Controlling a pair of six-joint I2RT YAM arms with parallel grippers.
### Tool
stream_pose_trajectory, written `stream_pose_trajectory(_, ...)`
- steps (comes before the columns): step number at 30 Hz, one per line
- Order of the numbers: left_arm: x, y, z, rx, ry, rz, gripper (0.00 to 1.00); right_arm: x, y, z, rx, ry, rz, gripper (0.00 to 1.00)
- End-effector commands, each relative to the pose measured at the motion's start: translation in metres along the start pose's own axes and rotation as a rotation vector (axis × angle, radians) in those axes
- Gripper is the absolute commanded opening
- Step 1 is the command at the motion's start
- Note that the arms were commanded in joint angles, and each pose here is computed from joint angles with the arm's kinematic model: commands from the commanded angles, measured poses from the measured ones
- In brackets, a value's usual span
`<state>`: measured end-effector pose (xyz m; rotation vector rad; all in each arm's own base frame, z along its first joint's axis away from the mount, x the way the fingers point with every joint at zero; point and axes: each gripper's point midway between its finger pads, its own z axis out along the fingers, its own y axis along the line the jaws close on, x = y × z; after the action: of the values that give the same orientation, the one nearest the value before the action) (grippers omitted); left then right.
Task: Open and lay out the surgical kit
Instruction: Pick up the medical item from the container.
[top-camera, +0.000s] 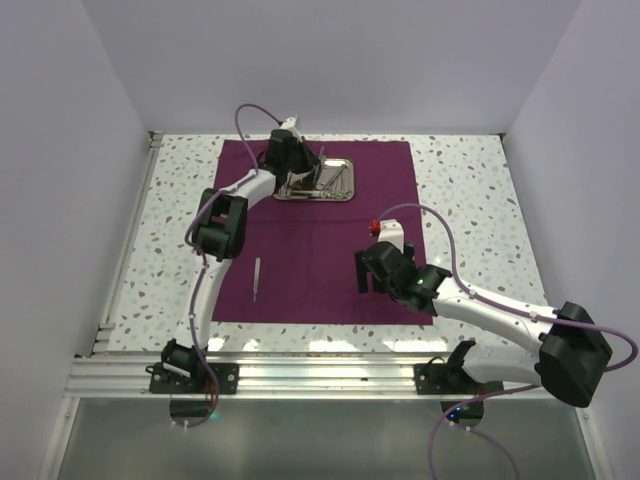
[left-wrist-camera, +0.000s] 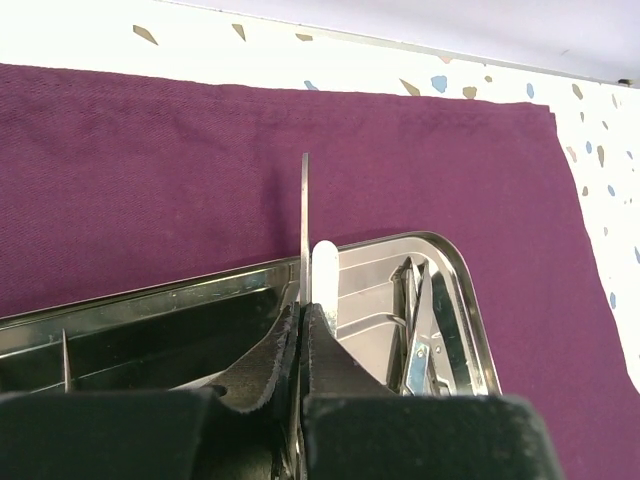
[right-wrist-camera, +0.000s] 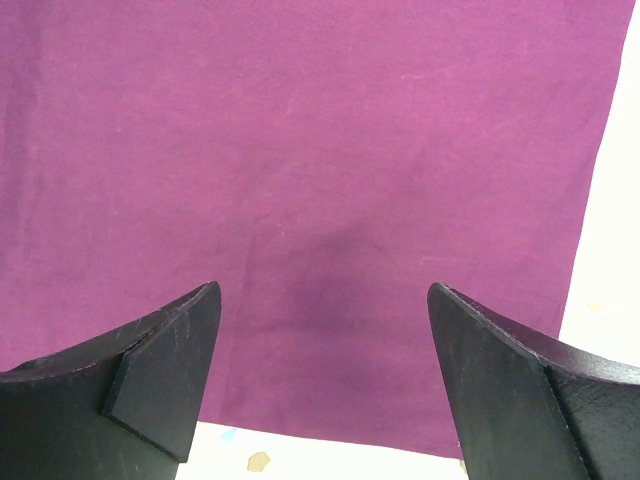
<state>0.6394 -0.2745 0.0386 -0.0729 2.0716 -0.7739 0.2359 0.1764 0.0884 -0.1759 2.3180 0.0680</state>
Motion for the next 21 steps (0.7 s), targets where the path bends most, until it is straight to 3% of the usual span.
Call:
stream_pose_trajectory(1, 0.001, 0.014, 0.001, -0.047, 0.000, 0.002, 0.00, -0.018, 0.002, -0.004, 0.002, -0.053, 0.021, 0.88)
stream_pose_trajectory(11, -0.044, 0.001, -0.021, -0.094, -0.094, 0.070, 0.00, -0.018, 0.001, -0.005, 0.004, -0.057, 0.023, 0.88)
stream_pose_trajectory(15, -0.080, -0.009, -0.047, -0.142, -0.165, 0.141, 0.00, -0.020, 0.001, -0.007, -0.002, -0.064, 0.031, 0.88)
stream_pose_trajectory(21, -0.088, -0.022, -0.096, -0.162, -0.203, 0.154, 0.00, -0.024, 0.001, -0.010, -0.014, -0.078, 0.040, 0.88)
